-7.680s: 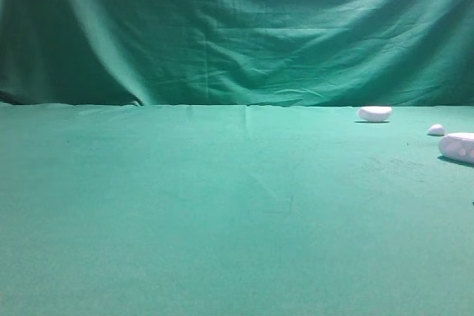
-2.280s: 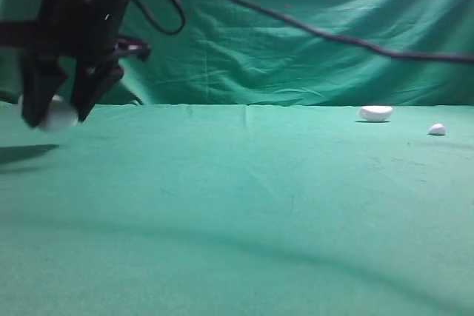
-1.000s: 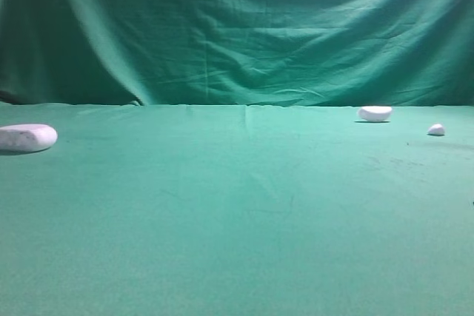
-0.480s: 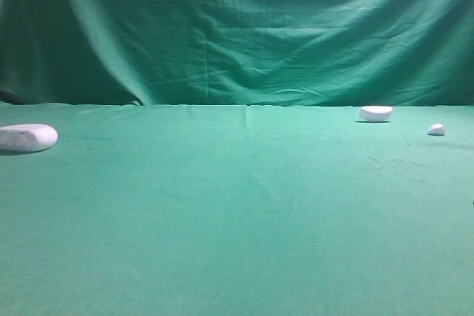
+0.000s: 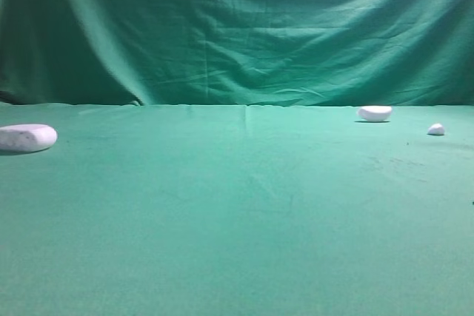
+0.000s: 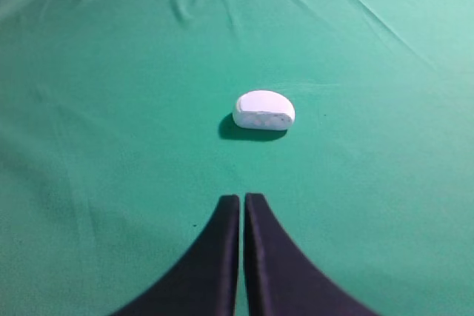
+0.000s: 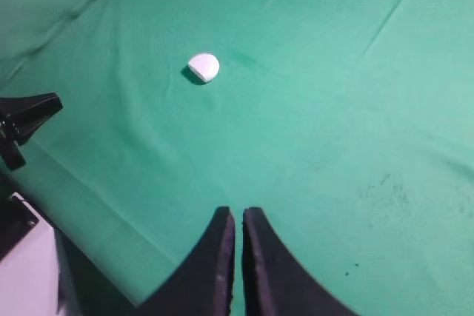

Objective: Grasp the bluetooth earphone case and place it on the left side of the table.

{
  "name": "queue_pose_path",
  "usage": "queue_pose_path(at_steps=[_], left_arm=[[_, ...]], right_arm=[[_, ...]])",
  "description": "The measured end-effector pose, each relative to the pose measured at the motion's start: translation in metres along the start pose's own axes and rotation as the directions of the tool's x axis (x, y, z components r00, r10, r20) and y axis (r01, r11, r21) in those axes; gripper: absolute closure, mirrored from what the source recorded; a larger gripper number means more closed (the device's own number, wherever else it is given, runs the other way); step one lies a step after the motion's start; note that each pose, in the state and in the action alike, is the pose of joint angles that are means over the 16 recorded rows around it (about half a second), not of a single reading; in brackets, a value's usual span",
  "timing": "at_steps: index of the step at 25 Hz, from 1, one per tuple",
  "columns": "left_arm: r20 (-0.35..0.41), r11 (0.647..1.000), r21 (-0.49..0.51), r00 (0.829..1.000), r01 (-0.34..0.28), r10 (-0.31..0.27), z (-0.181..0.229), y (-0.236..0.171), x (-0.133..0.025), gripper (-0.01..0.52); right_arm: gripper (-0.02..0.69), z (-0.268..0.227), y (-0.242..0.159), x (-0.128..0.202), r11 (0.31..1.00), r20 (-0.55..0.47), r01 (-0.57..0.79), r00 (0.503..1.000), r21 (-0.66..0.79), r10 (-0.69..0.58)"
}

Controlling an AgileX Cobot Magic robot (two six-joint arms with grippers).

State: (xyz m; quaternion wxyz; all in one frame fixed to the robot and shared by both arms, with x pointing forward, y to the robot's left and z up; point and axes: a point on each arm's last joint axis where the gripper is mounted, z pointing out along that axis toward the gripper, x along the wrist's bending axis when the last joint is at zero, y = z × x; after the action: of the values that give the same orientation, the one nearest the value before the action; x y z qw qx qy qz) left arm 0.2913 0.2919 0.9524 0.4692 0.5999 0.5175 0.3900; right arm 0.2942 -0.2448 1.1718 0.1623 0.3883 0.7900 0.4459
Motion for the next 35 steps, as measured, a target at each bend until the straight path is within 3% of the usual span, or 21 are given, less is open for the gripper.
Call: queue_pose_path(at_steps=[6,13,23,29,35], left_arm=[[0.0,1.0,0.0,1.0,0.0,0.0,0.0,0.0,0.0,0.514],[0.0,1.0,0.0,1.0,0.0,0.0,0.0,0.0,0.0,0.514],[0.0,1.0,0.0,1.0,0.0,0.0,0.0,0.0,0.0,0.514],[0.0,1.0,0.0,1.0,0.0,0.0,0.0,0.0,0.0,0.514],[0.0,1.0,0.0,1.0,0.0,0.0,0.0,0.0,0.0,0.514]], right_arm=[[0.665,-0.004,-0.047,-0.01,0.991,0.05,0.052,0.998,-0.127,-0.046],[0.665,0.025,-0.103,-0.024,0.971,0.206,0.04,0.979,-0.236,0.01],[0.665,0.069,-0.172,-0.044,0.948,0.441,-0.069,0.873,-0.311,0.208],[0.665,0.084,-0.194,-0.051,0.941,0.497,-0.118,0.825,-0.317,0.271],[0.665,0.092,-0.204,-0.054,0.939,0.508,-0.128,0.813,-0.318,0.283]])
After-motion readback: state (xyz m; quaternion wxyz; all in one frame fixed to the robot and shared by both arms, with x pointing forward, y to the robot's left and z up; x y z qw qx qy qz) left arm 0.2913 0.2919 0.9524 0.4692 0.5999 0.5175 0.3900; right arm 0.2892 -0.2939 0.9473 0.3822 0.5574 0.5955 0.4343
